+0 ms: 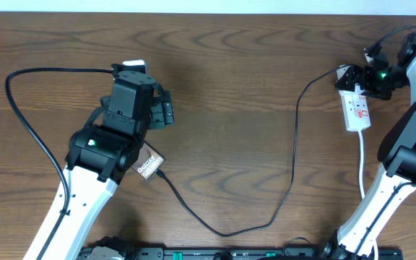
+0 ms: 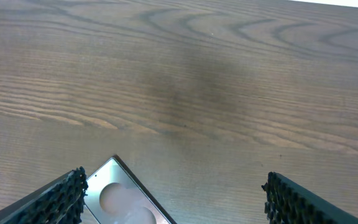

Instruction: Plug charger to phone and switch on socket

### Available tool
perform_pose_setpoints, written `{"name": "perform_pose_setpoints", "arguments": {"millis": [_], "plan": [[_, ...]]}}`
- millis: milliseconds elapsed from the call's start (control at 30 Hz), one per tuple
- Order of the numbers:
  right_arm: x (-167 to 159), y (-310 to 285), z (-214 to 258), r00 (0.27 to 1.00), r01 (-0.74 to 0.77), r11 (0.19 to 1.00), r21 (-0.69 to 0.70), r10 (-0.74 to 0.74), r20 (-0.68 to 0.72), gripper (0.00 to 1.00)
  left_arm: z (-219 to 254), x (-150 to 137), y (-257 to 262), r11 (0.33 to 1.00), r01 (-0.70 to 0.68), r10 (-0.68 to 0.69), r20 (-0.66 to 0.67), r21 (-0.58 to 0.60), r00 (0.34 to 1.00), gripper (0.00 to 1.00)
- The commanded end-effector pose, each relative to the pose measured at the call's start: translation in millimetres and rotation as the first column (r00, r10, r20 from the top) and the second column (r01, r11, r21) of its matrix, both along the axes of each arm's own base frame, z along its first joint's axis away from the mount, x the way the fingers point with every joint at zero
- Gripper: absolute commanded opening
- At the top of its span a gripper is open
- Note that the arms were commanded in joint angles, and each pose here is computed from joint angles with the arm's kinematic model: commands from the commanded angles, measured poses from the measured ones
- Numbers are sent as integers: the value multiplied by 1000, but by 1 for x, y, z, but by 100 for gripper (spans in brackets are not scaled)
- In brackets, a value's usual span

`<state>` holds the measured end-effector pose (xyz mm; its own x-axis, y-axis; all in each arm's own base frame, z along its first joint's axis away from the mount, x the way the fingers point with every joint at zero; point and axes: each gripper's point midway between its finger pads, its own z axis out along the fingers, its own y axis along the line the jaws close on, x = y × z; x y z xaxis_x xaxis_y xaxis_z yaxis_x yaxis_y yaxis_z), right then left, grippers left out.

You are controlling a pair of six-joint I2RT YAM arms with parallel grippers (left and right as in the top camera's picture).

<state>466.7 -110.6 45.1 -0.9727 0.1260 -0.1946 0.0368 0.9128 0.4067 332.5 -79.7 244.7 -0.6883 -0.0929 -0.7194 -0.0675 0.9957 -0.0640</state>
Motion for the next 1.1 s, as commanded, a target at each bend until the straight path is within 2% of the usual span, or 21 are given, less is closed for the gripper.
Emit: {"name": "perform_pose_setpoints", "arguments": {"millis": [0,233,433,700,867,1067], "plan": [[-13,35,-17,997,-6,993,119,15,-76,98,9,1,1,1000,-7,7,24,5,1000,89],[-18,48,-20,996,0,981,194,16,-82,99,9,1,1,1000,-7,7,24,5,1000,89],[-20,49,-22,996,6,980,197,12,-92,99,9,1,1,1000,-7,7,24,5,1000,89],[-16,17,-23,985,119,990,77,-109,-132,99,9,1,1,1000,-7,7,24,5,1000,89],[-13,-12,8,979,175,984,16,-173,-106,99,9,1,1,1000,-7,7,24,5,1000,89],[-10,-46,78,970,244,965,-98,-245,1,99,9,1,1,1000,-7,7,24,5,1000,89]]}}
